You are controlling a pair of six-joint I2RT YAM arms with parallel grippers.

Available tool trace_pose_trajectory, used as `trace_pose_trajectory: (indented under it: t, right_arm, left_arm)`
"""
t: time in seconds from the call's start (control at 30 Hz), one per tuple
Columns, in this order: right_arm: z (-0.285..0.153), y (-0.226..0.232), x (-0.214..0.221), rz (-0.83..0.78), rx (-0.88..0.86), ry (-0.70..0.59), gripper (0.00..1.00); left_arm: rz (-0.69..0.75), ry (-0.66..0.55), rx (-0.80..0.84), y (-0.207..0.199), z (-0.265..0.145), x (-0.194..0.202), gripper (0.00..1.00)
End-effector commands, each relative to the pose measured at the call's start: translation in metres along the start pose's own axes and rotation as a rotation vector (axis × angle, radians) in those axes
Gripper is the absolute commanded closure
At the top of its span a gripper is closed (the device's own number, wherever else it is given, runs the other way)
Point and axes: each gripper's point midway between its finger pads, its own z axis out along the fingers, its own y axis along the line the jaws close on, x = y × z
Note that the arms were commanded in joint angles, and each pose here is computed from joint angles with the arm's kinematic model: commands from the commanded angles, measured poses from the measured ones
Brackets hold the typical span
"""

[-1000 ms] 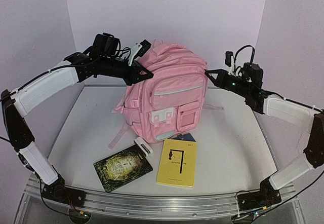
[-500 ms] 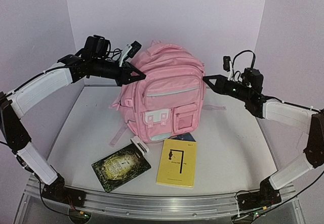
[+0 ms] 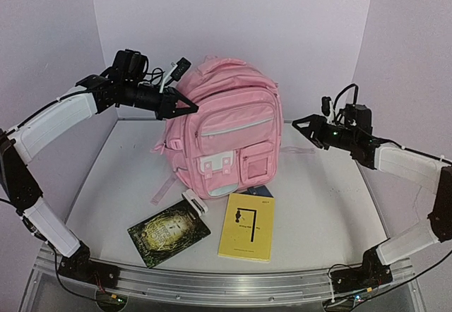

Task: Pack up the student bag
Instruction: Unzip the student bag at the center of the board.

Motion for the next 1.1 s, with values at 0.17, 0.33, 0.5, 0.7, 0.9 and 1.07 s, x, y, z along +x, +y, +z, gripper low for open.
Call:
trace_pose_trajectory:
  t: [0.17,0.33,0.5,0.7,0.9,1.07]
  right_arm:
    - [-0.013,0.065,-0.057,-0.142,0.005,-0.153,0.5]
    - [0.004,0.082,-0.048,-0.236,0.08,-0.117,0.46]
    - [0.004,0.099,-0.06,-0.29,0.137,-0.155,0.39]
    - [0.006,0.091,-0.067,-0.364,0.287,-0.133,0.35]
    - [0.008,0.094,-0.072,-0.426,0.349,-0.1,0.3]
    - [0.01,0.114,-0.075,-0.449,0.323,-0.099,0.26]
  left_arm:
    - [-0.017,-0.008,0.119,-0.029,-0.007,-0.01,1.0]
    - [-0.018,0.039,0.16,-0.04,0.007,-0.004,1.0]
    - [-0.023,0.071,0.151,-0.04,0.011,0.005,1.0]
    - [-0.023,0.077,0.151,-0.04,0.012,0.008,1.0]
    - [-0.018,0.079,0.146,-0.039,0.013,0.008,1.0]
    - [-0.021,0.091,0.146,-0.038,0.018,0.012,1.0]
